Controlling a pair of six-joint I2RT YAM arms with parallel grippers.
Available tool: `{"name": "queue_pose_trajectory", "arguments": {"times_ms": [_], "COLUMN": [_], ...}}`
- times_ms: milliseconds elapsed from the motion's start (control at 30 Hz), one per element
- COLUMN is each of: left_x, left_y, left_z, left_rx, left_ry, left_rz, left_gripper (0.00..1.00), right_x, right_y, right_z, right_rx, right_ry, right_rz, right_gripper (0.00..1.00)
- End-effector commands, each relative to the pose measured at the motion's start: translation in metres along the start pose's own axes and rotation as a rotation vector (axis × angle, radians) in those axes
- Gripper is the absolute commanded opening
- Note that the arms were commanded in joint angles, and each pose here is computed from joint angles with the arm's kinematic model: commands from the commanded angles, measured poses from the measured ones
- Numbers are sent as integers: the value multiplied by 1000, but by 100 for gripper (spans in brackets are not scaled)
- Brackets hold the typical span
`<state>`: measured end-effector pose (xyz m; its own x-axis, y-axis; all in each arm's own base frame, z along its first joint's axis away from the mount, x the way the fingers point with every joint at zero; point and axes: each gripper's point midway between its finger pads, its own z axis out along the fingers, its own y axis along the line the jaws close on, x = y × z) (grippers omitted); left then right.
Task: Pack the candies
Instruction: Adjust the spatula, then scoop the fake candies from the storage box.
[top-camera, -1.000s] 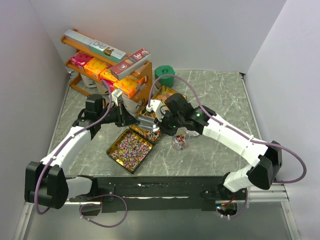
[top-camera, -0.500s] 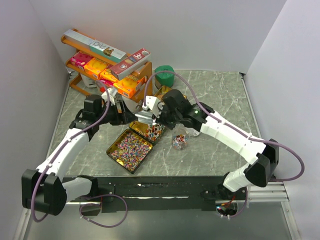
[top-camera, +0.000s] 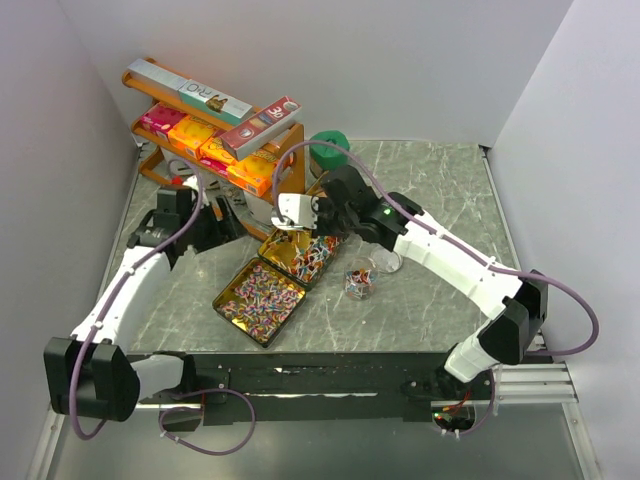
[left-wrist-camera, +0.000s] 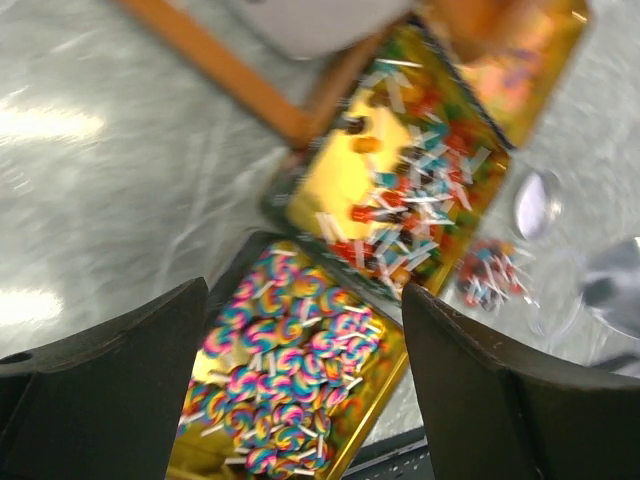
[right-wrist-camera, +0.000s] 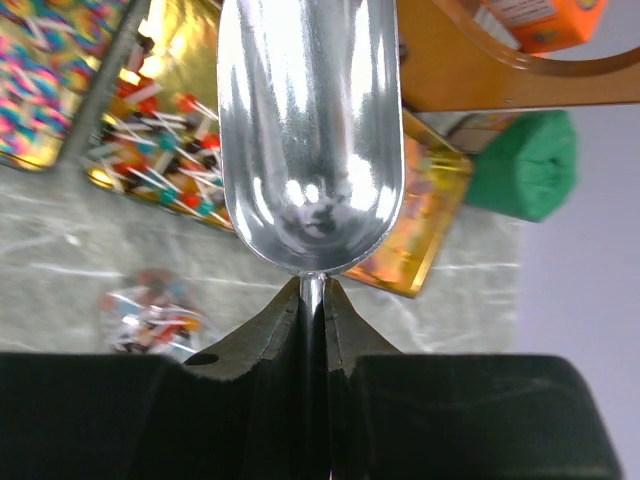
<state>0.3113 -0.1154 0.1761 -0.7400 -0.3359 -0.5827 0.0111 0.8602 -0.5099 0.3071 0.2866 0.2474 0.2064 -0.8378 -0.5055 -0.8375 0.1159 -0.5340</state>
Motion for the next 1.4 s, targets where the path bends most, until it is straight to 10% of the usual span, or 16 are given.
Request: {"name": "queue_pose_trajectory", "arguments": {"times_ms": [0, 533, 1367], "left_x": [1, 78, 95], "left_y": [27, 50, 57], "left_z": [-10, 8, 45], "left_rx": [-145, -95, -72], "left_ry": [33, 291, 372], "left_rz": [-127, -178, -251], "left_gripper": [84, 78, 60], "right_x": [-11, 16, 9], "right_y": [-19, 99, 144], "right_z": [-13, 21, 56], "right_rx": [85, -205, -127], "right_ry": [15, 247, 457], "right_rz": [-157, -334, -551], "right_gripper": [0, 0, 0]}}
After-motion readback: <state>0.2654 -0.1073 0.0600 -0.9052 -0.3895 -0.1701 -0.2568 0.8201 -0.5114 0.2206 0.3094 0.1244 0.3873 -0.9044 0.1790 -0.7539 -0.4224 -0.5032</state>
